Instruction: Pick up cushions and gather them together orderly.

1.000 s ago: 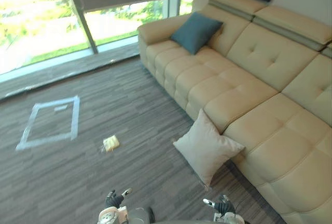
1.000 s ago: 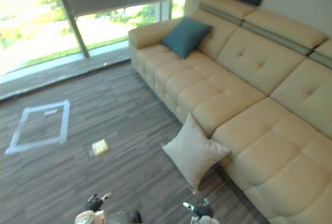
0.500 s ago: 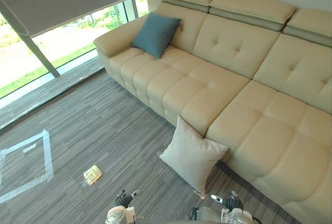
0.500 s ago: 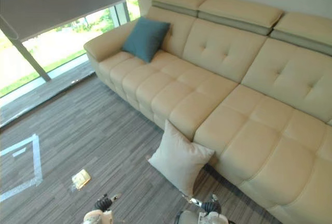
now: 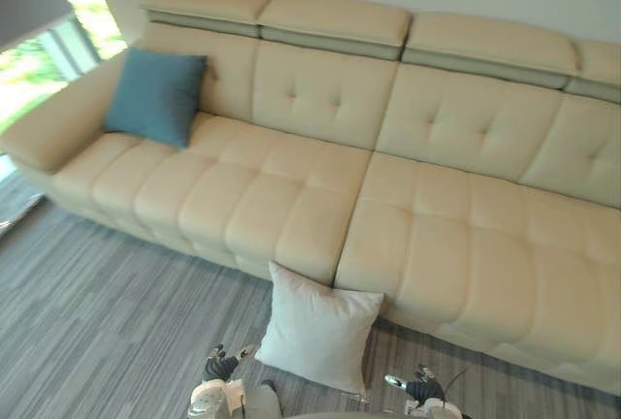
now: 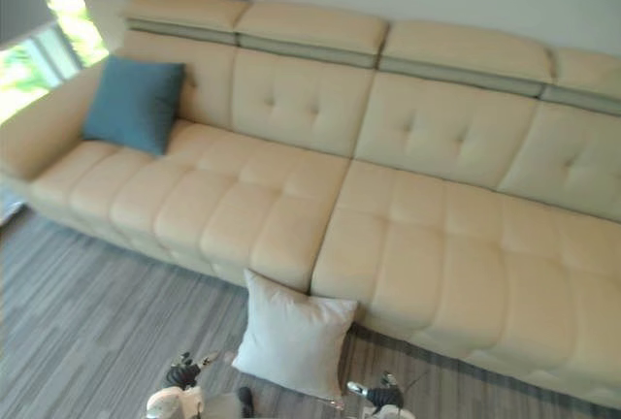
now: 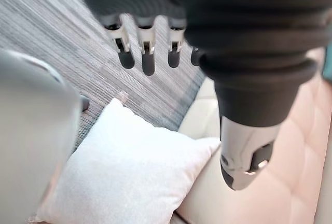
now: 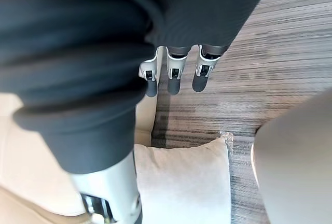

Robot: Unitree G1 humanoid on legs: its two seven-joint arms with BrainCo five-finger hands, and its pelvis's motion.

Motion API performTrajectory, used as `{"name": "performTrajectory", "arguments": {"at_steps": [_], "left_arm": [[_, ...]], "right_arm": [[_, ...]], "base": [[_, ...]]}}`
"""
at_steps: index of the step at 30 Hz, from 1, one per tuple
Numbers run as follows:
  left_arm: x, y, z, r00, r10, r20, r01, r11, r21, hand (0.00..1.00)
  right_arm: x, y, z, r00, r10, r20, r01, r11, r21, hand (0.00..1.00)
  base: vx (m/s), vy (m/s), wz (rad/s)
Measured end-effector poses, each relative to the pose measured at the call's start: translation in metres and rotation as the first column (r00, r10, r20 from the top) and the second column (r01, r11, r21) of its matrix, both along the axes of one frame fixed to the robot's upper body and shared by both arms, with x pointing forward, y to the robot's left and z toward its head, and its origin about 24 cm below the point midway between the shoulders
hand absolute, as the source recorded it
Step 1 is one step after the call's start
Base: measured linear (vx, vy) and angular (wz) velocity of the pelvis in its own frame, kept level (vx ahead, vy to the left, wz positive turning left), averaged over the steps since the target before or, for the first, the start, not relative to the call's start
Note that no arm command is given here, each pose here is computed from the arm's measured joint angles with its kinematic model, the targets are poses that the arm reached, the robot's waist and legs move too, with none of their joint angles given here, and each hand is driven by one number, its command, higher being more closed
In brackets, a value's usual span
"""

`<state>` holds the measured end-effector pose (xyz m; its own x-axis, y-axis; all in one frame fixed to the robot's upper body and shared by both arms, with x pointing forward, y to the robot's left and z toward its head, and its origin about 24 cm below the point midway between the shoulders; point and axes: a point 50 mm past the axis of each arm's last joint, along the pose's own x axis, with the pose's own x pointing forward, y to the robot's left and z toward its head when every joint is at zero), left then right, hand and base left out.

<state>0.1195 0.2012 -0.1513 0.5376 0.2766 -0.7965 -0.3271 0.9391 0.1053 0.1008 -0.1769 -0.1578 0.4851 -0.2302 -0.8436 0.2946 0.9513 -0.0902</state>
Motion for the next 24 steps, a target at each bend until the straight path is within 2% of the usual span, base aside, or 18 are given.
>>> {"name": "performTrajectory", "arguments": {"at_steps": [6,13,18,24], "left_arm": [[0.000,-0.006,-0.002,0.998,-0.058,-0.023,0.058,0.998,0.000,0.00],[0.001,-0.015,-0.003,0.998,-0.058,-0.022,0.058,0.998,-0.023,0.00],[0.000,-0.013,-0.003,0.999,-0.050,-0.017,0.050,0.999,-0.017,0.00],[0.033,-0.010,0.011,0.996,-0.012,0.090,0.013,1.000,-0.006,0.00]], "right_arm": [[0.005,-0.004,0.001,1.000,0.009,0.004,-0.009,1.000,-0.012,0.00],[0.000,-0.019,0.000,1.000,-0.011,-0.013,0.011,0.999,-0.052,0.00],[-0.004,-0.019,0.000,0.999,-0.030,-0.021,0.029,0.998,-0.059,0.00],[0.024,-0.024,0.010,0.995,-0.060,0.080,0.065,0.996,-0.063,0.00]], "base": [[0.07,0.078,-0.33],[-0.06,-0.066,0.02],[-0.12,-0.065,0.11],[-0.26,-0.045,0.22]]}}
